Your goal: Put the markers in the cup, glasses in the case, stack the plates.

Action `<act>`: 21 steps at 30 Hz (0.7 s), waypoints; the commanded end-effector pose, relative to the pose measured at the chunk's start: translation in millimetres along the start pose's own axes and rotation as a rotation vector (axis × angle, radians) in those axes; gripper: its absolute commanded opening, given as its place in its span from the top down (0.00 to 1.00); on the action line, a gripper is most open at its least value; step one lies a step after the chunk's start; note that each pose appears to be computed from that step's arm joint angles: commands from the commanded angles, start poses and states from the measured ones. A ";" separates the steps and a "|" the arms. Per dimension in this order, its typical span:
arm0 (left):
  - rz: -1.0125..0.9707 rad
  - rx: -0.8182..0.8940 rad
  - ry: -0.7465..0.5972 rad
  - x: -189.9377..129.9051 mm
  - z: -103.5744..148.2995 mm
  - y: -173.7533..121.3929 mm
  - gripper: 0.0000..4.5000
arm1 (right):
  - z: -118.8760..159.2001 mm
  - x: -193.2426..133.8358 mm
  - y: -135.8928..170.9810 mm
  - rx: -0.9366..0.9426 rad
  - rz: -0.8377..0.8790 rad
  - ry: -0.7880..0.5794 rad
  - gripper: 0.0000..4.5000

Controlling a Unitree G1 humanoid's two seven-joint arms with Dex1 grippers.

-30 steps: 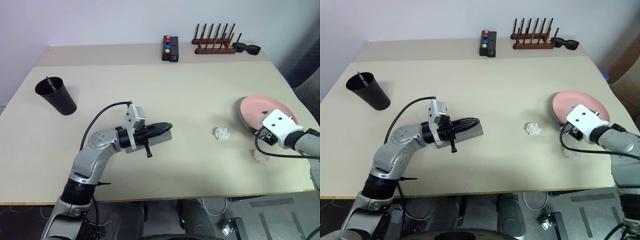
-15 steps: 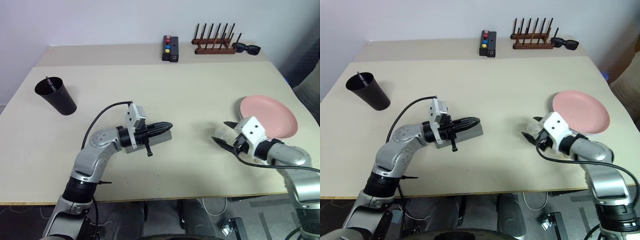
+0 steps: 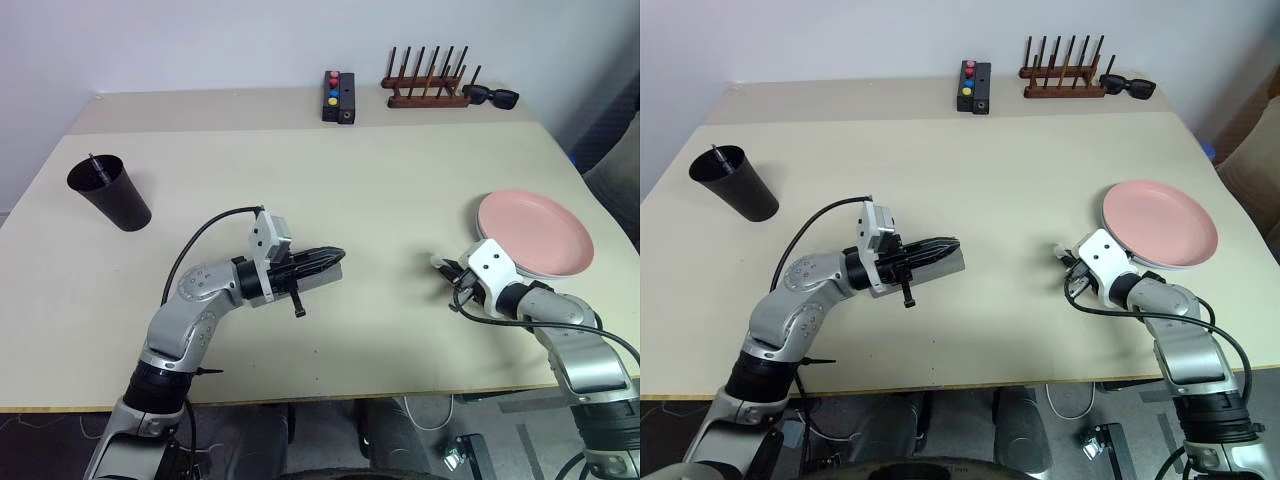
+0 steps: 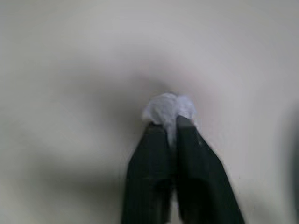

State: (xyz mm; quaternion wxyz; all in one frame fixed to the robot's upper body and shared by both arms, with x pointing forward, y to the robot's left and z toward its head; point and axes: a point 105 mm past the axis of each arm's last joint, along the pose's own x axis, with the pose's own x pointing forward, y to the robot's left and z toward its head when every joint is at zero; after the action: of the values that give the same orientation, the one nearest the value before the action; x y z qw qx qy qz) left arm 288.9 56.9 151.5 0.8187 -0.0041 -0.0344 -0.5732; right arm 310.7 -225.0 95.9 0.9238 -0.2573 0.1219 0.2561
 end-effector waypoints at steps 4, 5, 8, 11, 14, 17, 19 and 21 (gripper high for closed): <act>-0.020 0.009 -0.051 5.5 10.3 -4.9 1.00 | 45.1 -20.6 -65.1 -0.094 -0.292 -0.140 1.00; -0.022 0.008 -0.053 6.8 10.2 -4.8 1.00 | 43.8 -25.0 -77.5 -0.109 -0.350 -0.120 1.00; -0.029 0.008 -0.056 10.0 9.7 -4.4 1.00 | 33.5 -37.0 -106.5 -0.116 -0.485 -0.050 1.00; -0.035 0.010 -0.060 12.5 9.7 -3.9 1.00 | 20.9 -42.9 -117.0 -0.057 -0.522 -0.006 1.00; -0.038 0.010 -0.063 13.7 9.6 -3.3 1.00 | 14.9 -46.1 -119.4 -0.041 -0.541 0.013 0.78; -0.040 0.010 -0.064 14.3 9.3 -3.6 1.00 | 14.4 -49.4 -122.0 -0.055 -0.568 0.017 0.46; -0.051 0.003 -0.064 16.0 8.0 -4.7 1.00 | 15.3 -55.7 -124.6 -0.078 -0.595 0.013 0.23; -0.075 -0.007 -0.068 21.0 6.6 -6.2 1.00 | 17.0 -67.8 -117.3 -0.019 -0.555 -0.046 0.12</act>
State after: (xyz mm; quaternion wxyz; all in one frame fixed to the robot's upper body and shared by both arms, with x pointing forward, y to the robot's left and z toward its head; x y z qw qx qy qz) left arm 292.3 41.0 152.3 0.8055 -0.0289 -0.0431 -0.5903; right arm 327.0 -328.6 158.3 0.9547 -0.2899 0.0669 0.0001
